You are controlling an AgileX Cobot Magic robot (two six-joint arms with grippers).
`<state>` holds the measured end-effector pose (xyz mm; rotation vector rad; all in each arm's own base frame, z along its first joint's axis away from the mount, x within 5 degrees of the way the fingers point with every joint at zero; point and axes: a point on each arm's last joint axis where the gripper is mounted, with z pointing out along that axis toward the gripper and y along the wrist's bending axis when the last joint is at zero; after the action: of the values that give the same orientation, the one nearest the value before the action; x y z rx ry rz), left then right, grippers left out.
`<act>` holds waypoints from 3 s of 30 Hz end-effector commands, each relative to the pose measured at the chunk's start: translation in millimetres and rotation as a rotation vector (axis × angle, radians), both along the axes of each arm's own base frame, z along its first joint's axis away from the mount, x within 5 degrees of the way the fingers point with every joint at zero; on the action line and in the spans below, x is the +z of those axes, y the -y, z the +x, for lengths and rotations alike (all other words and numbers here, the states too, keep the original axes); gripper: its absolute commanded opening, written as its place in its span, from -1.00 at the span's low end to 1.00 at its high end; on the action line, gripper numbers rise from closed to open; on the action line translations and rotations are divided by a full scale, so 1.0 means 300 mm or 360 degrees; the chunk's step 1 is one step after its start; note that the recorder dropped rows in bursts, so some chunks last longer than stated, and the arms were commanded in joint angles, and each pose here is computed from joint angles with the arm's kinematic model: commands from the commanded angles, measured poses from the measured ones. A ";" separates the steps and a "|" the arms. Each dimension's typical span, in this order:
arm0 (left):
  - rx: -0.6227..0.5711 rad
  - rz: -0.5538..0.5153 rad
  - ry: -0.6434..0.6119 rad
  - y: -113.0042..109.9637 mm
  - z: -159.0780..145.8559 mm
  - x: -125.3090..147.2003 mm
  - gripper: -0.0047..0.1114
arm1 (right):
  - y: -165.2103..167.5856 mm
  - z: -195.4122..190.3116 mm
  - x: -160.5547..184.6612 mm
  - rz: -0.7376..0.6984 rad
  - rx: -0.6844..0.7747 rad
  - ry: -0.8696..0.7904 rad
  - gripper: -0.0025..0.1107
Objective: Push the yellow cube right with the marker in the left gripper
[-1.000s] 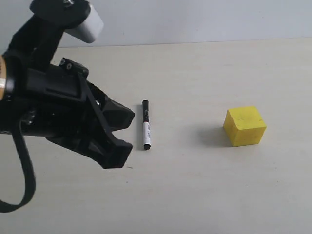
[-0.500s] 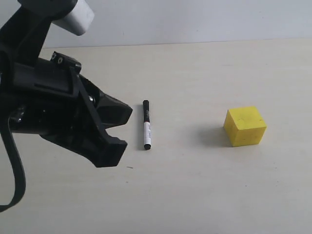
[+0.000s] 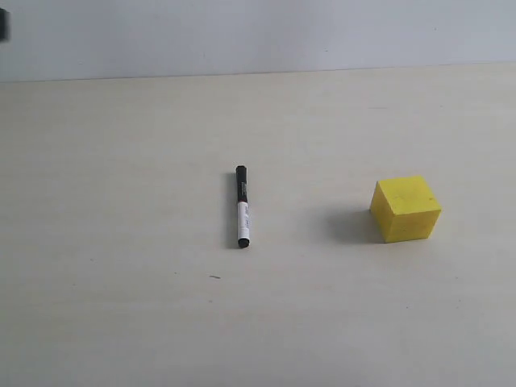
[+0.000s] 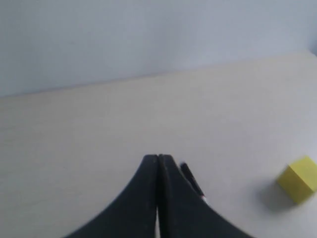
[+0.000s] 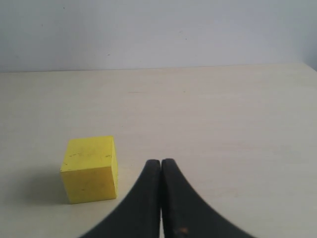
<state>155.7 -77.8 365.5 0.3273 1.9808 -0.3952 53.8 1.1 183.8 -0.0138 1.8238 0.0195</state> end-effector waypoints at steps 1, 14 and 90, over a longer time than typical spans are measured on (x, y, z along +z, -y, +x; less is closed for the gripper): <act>0.0337 -0.0111 0.0248 -0.154 -0.115 0.072 -0.92 | 0.001 0.000 -0.001 -0.0009 -0.0007 0.0020 -0.96; 0.0599 -0.0150 0.0552 -0.248 -0.445 -0.015 -0.92 | 0.001 0.000 -0.001 -0.0009 -0.0007 0.0020 -0.96; 0.0620 -0.0016 0.0262 -0.247 -0.341 -0.610 -0.92 | 0.001 0.000 0.000 -0.0009 -0.0007 0.0024 -0.96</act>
<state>53.7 -3.8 182.7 -0.0324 1.8325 -0.1250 53.8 1.1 183.8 -0.0138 1.8238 0.0195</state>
